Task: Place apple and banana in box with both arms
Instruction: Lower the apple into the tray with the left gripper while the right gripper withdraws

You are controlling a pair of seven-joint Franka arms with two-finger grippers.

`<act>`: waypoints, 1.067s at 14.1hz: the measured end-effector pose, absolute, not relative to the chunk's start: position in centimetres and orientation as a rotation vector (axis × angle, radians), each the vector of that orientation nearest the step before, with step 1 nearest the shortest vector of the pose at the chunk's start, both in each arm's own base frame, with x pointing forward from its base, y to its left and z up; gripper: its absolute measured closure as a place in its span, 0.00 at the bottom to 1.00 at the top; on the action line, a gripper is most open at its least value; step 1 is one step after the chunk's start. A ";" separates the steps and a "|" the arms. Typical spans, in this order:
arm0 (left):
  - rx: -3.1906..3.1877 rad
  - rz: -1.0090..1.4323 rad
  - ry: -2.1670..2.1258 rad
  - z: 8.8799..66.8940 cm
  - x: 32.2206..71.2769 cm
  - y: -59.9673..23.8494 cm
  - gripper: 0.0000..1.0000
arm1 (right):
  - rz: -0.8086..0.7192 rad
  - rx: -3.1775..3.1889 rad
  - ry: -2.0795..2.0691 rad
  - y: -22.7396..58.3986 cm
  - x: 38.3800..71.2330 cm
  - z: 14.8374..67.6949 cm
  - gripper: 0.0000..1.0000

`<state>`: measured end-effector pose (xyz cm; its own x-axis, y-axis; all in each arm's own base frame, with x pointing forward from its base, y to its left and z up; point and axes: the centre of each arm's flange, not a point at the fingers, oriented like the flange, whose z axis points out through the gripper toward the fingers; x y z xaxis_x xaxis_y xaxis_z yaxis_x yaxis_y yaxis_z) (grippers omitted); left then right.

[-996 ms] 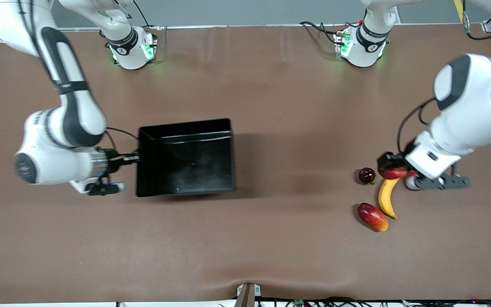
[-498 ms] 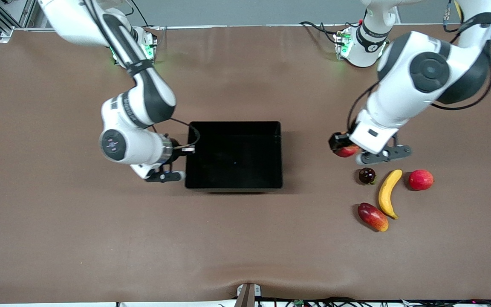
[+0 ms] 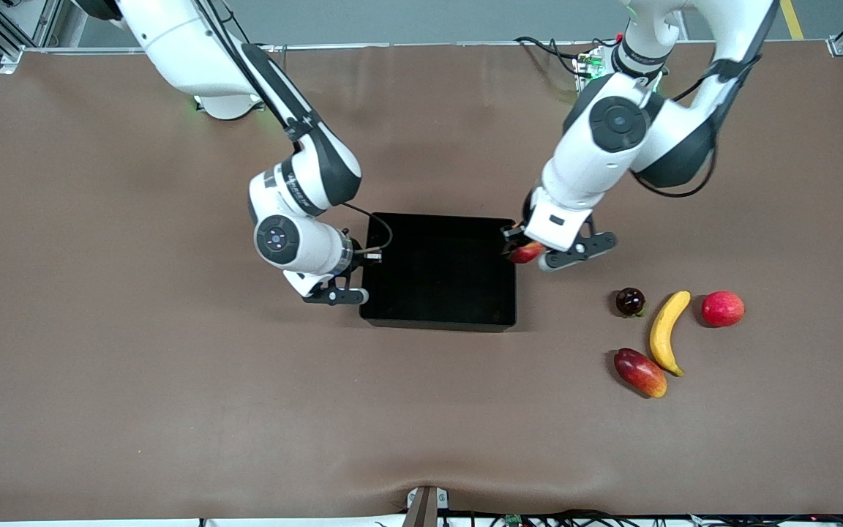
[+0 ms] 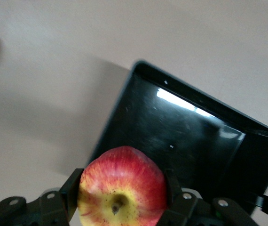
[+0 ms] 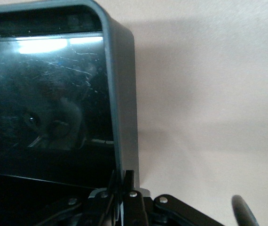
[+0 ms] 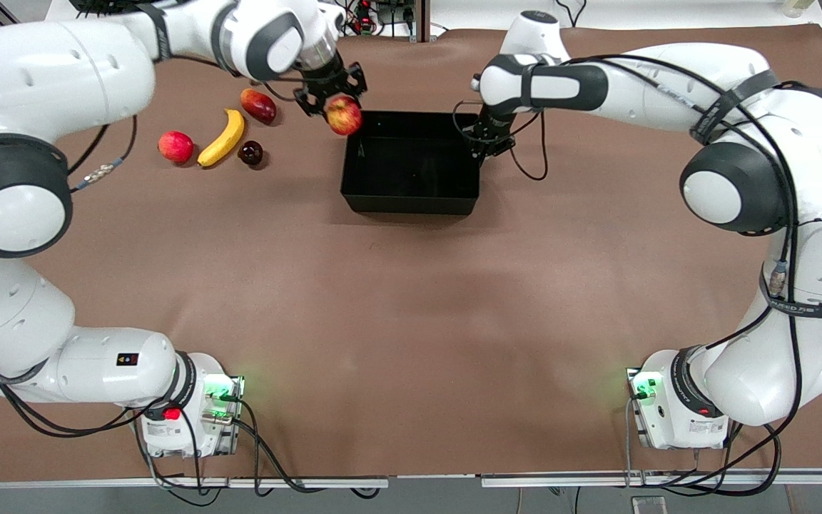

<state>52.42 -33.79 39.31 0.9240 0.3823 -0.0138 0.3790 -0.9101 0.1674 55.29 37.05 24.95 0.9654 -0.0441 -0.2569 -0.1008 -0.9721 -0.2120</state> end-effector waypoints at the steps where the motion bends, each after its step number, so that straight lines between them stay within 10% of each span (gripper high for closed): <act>1: 2.918 0.040 0.596 38.2 52.2 -34.7 0.27 | 0.369 -2.889 0.124 37.3 55.3 25.2 0.94; 11: 3.073 0.114 0.664 22.8 50.1 -38.5 0.27 | 0.461 -2.974 0.225 26.9 62.0 41.4 0.00; 15: 3.064 0.107 0.657 22.5 50.3 -39.4 0.27 | 0.464 -3.002 0.320 20.5 64.1 46.6 0.00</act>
